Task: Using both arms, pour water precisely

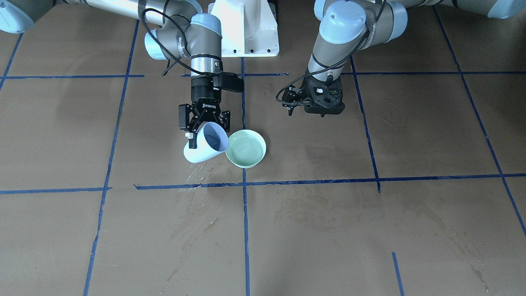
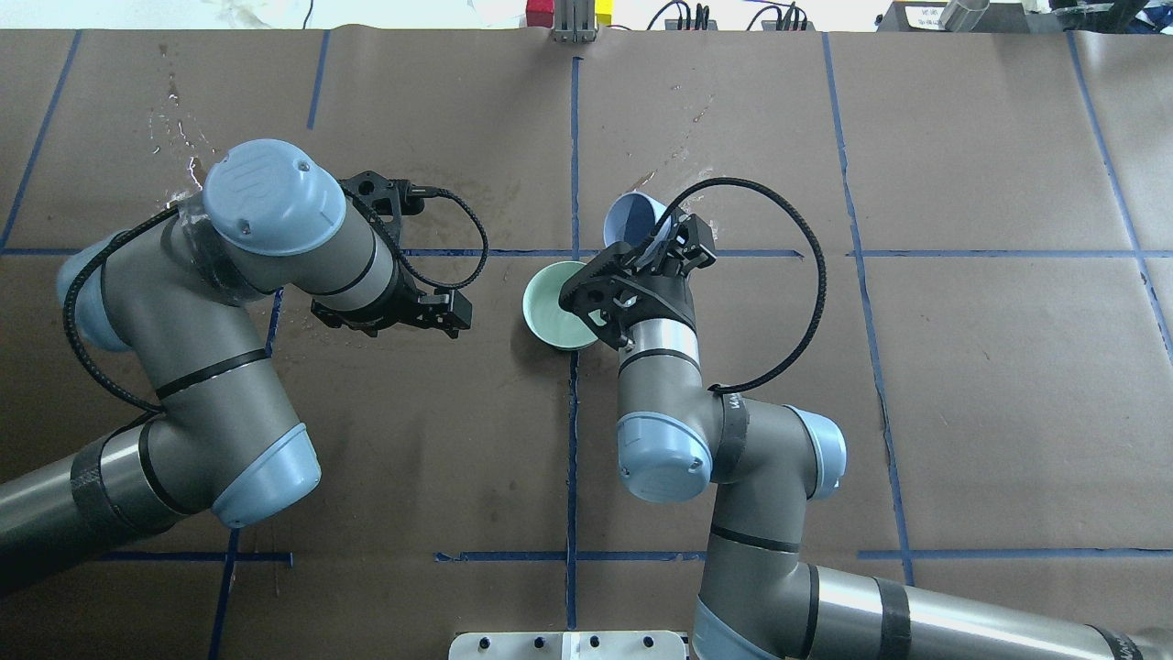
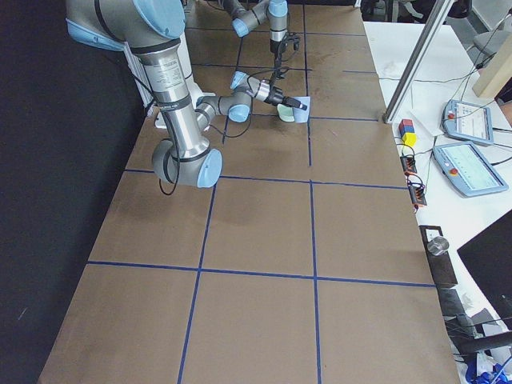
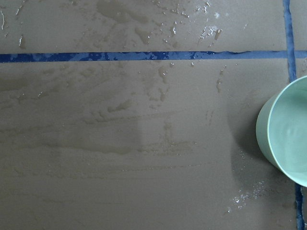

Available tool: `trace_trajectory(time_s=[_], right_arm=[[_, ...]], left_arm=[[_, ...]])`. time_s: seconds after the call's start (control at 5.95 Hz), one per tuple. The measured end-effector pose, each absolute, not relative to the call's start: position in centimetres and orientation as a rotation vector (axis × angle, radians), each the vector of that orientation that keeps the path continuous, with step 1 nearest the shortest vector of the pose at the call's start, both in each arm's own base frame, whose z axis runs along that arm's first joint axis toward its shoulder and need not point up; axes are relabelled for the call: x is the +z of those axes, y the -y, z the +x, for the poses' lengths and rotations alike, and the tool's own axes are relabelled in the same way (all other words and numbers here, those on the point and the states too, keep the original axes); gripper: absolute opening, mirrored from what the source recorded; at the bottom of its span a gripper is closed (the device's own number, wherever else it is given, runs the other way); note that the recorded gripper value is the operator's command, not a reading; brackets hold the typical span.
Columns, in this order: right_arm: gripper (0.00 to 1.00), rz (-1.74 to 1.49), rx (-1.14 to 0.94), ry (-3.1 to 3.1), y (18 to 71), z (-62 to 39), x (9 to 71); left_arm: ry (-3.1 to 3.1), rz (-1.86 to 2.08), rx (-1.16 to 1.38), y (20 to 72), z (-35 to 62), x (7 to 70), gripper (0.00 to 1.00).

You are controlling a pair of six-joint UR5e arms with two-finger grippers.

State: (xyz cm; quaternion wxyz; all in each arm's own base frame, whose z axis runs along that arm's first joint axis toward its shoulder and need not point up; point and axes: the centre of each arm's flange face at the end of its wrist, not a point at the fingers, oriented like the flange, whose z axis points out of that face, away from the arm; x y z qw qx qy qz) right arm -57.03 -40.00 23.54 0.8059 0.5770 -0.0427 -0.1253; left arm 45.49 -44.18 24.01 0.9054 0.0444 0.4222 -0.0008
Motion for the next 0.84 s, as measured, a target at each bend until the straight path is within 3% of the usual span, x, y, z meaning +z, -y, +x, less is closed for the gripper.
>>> trace_trajectory(time_s=[0.84], right_arm=[[0.0,1.242,-0.498,-0.192,39.5,-60.2,23.4]], left_arm=[[-0.873,0.091,-0.001,44.2,45.5,24.0,1.0]])
